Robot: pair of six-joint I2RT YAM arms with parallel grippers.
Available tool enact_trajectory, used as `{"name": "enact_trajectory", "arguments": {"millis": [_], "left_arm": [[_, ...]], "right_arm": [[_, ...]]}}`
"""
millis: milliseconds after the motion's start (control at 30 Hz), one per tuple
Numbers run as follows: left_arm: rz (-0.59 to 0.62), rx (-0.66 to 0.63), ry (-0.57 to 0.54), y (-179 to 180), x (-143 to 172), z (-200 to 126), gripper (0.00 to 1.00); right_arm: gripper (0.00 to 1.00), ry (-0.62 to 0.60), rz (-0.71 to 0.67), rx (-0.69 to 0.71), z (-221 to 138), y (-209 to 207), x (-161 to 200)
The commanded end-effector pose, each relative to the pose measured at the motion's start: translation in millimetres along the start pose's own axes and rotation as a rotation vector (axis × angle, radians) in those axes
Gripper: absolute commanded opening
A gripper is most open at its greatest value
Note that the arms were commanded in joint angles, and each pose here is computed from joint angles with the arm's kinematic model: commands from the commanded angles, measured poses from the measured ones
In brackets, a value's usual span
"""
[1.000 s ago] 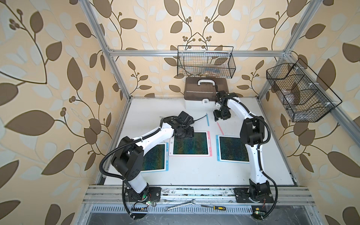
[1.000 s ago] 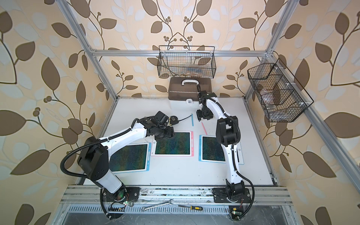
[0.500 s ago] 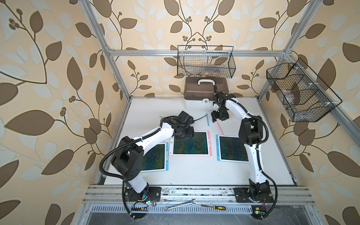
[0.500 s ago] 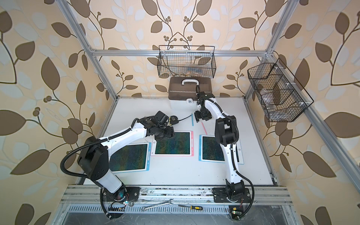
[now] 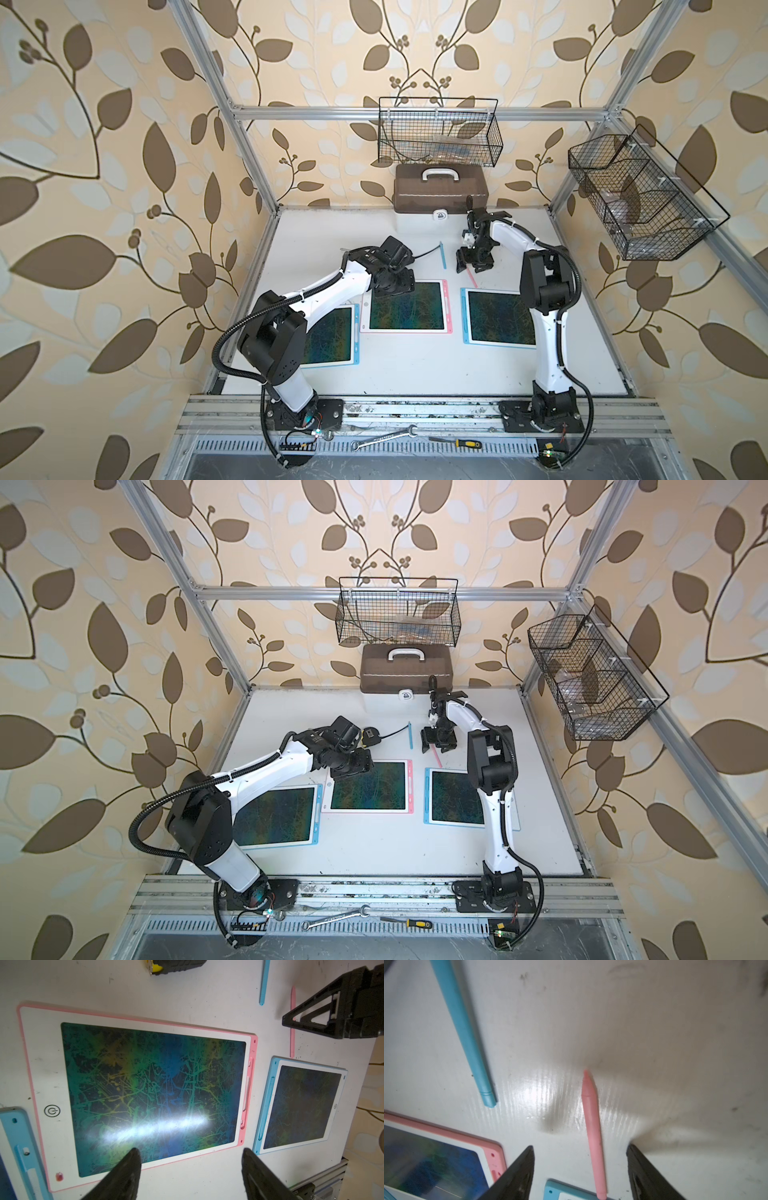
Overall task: Place the stylus back onto the writing tablet
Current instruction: Move the stylus to the center of the board.
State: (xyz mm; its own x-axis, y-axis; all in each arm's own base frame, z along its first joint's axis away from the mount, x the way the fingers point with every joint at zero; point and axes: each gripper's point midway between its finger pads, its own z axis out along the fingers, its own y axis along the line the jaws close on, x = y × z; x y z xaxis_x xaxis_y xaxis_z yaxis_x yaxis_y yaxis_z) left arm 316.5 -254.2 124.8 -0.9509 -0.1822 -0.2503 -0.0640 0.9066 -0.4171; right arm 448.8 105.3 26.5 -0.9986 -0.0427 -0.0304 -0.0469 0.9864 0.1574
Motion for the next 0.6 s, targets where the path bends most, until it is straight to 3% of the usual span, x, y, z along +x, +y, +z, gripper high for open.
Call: {"name": "enact_trajectory", "arguments": {"millis": [0,567], "left_arm": [[0.019,0.037,-0.011,-12.6,-9.3,-6.6,0.77],[0.004,0.034,-0.033,-7.4,-8.1,-11.0,0.77]], "right_arm": [[0.71,0.011,-0.001,-0.041,2.6,8.7,0.3],[0.67,0.098,-0.121,-0.028,21.9,44.5,20.8]]}}
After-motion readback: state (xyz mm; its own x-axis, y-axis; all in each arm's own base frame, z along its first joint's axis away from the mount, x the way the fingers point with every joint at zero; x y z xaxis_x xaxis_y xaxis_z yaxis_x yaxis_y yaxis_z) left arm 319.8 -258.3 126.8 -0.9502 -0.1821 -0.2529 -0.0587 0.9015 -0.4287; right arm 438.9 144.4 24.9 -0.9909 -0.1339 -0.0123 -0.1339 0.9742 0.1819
